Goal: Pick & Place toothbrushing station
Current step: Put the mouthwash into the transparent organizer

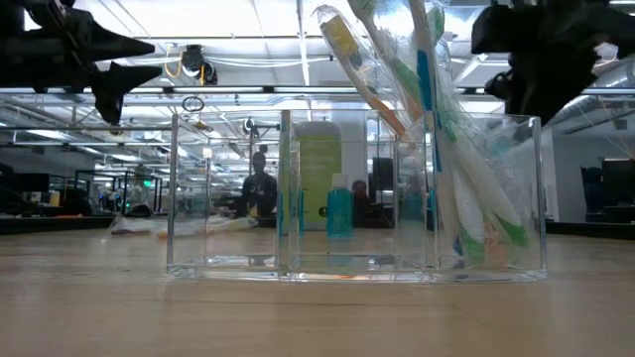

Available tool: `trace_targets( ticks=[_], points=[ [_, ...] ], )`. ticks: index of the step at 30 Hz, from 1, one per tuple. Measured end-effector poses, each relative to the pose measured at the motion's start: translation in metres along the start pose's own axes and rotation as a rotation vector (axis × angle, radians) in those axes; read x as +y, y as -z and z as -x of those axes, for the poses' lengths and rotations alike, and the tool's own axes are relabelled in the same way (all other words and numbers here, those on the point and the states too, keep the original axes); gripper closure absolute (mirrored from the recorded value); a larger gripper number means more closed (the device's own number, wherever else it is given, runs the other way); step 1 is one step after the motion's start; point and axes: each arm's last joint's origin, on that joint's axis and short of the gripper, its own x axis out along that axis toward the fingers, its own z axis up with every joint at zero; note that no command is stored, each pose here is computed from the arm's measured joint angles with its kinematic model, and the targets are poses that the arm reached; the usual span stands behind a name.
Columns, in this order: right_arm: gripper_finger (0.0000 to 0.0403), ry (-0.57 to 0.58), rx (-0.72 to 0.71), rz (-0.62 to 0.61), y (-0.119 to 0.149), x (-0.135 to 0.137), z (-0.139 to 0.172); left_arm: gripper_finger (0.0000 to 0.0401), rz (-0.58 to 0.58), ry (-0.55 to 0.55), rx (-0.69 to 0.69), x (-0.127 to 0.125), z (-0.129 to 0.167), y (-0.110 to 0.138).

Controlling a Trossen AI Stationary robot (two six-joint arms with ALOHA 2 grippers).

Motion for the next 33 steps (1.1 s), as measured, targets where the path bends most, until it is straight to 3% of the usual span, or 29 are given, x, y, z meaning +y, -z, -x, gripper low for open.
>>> trace_targets(
  ticks=[6, 10, 12, 15, 24, 33],
  points=[
    [0.0315, -0.041, 0.304, -0.033, -0.022, -0.003, 0.035, 0.0235, -0.002, -0.027, 0.027, 0.002, 0.000, 0.003],
    [0.0315, -0.004, 0.633, -0.065, -0.025, -0.004, 0.033, 0.0235, -0.002, -0.060, 0.017, 0.003, 0.000, 0.003],
    [0.0315, -0.006, 0.733, -0.073, -0.027, -0.002, 0.021, 0.0235, -0.007, -0.075, 0.011, 0.003, 0.000, 0.003],
    [0.0315, -0.091, 0.773, -0.065, -0.032, 0.005, 0.001, 0.0235, -0.034, -0.092, 0.005, 0.004, 0.000, 0.002],
    [0.0315, -0.126, 0.936, 0.027, -0.033, 0.014, -0.034, 0.0235, -0.059, -0.095, 0.006, 0.004, 0.000, 0.002],
    [0.0315, -0.159, 0.839, 0.042, -0.040, 0.017, -0.045, 0.0235, -0.059, -0.097, 0.014, 0.004, 0.000, 0.003]
  ],
)
